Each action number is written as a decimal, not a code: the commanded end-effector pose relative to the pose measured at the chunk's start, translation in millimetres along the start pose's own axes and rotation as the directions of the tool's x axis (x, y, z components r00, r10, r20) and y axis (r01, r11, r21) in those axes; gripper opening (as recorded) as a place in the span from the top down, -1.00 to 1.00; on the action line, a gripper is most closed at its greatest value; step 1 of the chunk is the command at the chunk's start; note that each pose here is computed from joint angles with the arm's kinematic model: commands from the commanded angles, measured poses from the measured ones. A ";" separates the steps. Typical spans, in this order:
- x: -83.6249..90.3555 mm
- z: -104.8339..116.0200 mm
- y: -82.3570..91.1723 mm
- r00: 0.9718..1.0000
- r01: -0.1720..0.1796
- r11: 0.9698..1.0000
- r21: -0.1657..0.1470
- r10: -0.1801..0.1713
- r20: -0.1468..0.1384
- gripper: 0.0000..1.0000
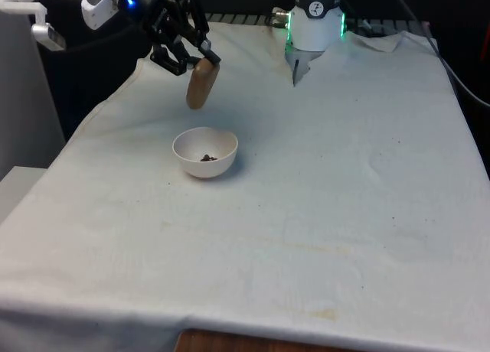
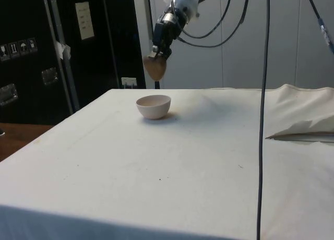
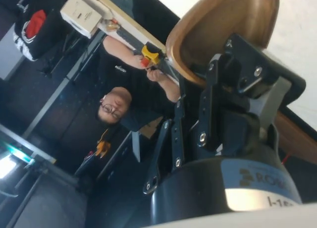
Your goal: Pour the coffee beans from the cup into the bowl.
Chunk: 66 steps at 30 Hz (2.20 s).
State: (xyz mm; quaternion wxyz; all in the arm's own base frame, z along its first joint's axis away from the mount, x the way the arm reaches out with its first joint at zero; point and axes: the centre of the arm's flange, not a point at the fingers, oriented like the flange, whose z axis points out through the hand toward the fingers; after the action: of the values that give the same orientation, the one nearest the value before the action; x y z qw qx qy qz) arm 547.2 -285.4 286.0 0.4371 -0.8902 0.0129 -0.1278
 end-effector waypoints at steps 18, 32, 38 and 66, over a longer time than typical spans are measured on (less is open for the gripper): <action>8.8 -3.1 -3.6 0.997 0.047 0.995 -0.090 -0.041 0.069 0.96; 14.6 -5.0 -7.5 0.990 0.085 0.985 -0.149 -0.067 0.123 0.96; 16.7 -6.2 -9.6 0.988 0.099 0.984 -0.147 -0.079 0.135 0.96; 27.2 -24.1 -30.8 0.949 0.235 0.946 -0.222 -0.174 0.263 0.96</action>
State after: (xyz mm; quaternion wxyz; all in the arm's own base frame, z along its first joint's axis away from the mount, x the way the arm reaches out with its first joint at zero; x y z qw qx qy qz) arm 564.9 -288.1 327.7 0.3139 -0.9406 -0.1129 -0.0640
